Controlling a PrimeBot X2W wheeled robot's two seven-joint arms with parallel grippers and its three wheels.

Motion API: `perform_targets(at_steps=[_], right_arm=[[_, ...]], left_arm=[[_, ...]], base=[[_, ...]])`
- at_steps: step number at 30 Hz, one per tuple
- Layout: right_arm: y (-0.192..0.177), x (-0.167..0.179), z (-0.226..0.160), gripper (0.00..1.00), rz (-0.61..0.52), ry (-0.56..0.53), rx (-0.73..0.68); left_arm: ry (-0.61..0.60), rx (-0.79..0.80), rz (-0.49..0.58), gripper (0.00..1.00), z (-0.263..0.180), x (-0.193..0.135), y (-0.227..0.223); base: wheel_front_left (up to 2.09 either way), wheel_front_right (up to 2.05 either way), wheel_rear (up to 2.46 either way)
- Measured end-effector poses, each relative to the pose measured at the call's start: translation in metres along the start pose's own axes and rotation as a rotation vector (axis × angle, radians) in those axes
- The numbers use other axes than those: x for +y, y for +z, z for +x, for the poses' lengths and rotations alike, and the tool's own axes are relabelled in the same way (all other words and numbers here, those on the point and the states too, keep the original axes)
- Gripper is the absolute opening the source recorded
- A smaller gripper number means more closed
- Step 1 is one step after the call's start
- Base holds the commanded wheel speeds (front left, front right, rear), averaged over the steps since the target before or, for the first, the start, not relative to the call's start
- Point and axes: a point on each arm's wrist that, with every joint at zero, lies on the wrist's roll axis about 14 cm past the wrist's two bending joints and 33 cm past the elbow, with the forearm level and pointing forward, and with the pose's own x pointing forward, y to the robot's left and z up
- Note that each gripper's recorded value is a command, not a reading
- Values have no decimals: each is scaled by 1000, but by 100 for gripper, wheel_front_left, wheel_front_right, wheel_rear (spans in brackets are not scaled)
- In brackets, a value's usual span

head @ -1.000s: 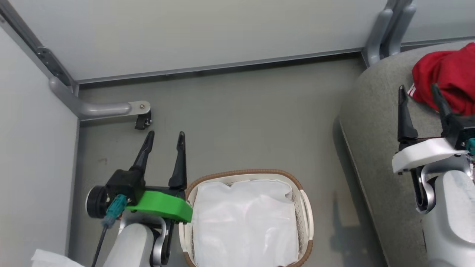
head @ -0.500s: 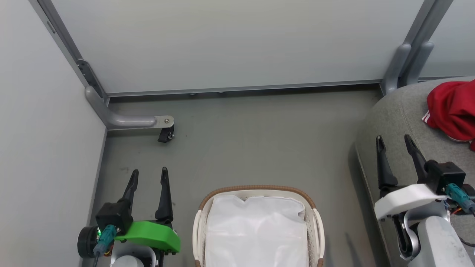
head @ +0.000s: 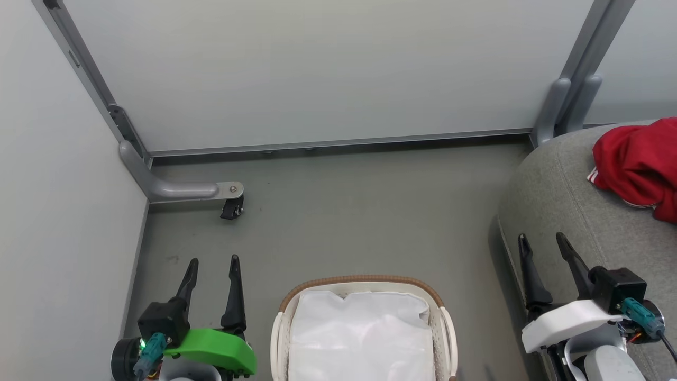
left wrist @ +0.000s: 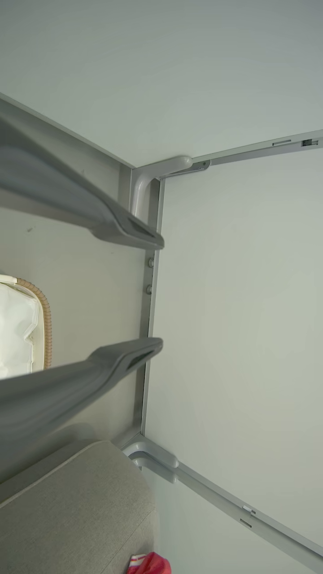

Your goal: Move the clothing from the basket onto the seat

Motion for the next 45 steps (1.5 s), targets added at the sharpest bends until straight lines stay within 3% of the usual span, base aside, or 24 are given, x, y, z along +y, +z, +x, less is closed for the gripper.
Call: perform_targets(at_steps=[24, 25, 30, 45], right_arm=[[-3, 4, -5, 100, -12, 13, 11], [-5, 4, -5, 0, -14, 12, 18], [-23, 2, -13, 0, 12, -4, 78], [-24, -13, -16, 0, 278, -95, 93]], left_arm=[[-12, 9, -24, 100, -2, -3, -3], [-14, 12, -26, 0, -2, -3, -4], [1, 58, -31, 0, -8, 1, -18], [77, 90, -292, 0, -6, 16, -20]], base=[[0, 0, 0], [0, 0, 0], [0, 0, 0], [0, 0, 0]])
